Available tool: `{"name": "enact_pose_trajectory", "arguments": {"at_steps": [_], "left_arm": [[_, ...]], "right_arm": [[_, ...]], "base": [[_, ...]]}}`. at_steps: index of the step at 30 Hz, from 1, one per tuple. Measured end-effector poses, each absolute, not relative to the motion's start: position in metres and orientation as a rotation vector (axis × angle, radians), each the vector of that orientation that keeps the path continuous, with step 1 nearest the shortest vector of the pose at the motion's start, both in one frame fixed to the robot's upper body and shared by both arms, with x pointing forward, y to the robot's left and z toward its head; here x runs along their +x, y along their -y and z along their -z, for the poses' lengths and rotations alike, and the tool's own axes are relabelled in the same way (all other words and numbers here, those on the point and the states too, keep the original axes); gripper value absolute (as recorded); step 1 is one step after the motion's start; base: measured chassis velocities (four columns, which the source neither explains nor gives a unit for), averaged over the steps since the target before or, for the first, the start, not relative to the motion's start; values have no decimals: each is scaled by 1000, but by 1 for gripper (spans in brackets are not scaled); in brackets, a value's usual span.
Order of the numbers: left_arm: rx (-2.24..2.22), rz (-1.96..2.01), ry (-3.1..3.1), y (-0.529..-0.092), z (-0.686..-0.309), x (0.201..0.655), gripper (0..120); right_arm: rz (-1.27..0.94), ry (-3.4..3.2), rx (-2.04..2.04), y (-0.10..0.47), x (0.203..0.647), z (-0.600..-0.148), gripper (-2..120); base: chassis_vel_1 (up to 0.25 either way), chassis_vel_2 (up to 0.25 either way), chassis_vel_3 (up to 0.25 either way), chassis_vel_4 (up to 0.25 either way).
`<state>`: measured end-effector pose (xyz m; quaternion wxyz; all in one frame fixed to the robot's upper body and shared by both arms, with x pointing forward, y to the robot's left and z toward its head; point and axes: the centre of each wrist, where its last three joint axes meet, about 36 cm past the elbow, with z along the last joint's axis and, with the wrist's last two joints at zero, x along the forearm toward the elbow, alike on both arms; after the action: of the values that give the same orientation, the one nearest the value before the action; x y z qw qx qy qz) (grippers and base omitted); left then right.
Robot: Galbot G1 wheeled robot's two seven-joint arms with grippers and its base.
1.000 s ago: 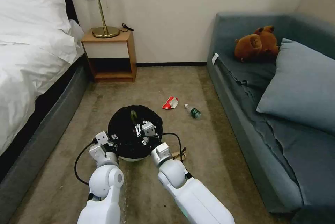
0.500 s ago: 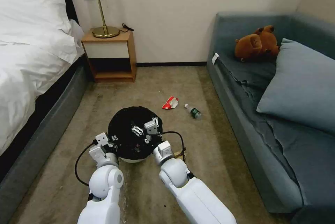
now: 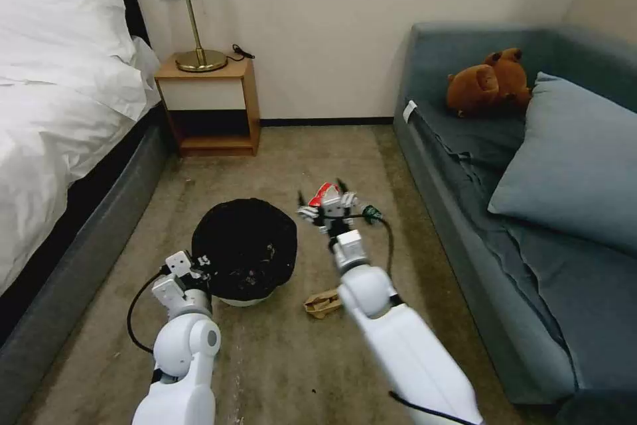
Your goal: Pick up the trash bin, then pick up the garbage on the floor and place it into the trash bin.
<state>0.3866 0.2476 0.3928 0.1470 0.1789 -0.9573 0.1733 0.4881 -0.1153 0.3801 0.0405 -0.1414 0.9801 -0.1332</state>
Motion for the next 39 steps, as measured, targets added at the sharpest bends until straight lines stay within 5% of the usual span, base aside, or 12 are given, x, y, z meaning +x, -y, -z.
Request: {"name": "enact_pose_trajectory", "arguments": {"at_steps": [11,21,39], "left_arm": [[513,-499,2759,-250,-394,387,4],[517,-487,2738,-245,-387,382,4],[512,-468,2745,-230,-389,369,4]], "right_arm": [[809,-2904,-923,186,498,-314,100],[929,-2720,-1539,202,498,-258,100],[1057,-2631,-1883,220,516,-216,100]], "base": [[0,0,0,0],[0,0,0,0],[0,0,0,0]]}}
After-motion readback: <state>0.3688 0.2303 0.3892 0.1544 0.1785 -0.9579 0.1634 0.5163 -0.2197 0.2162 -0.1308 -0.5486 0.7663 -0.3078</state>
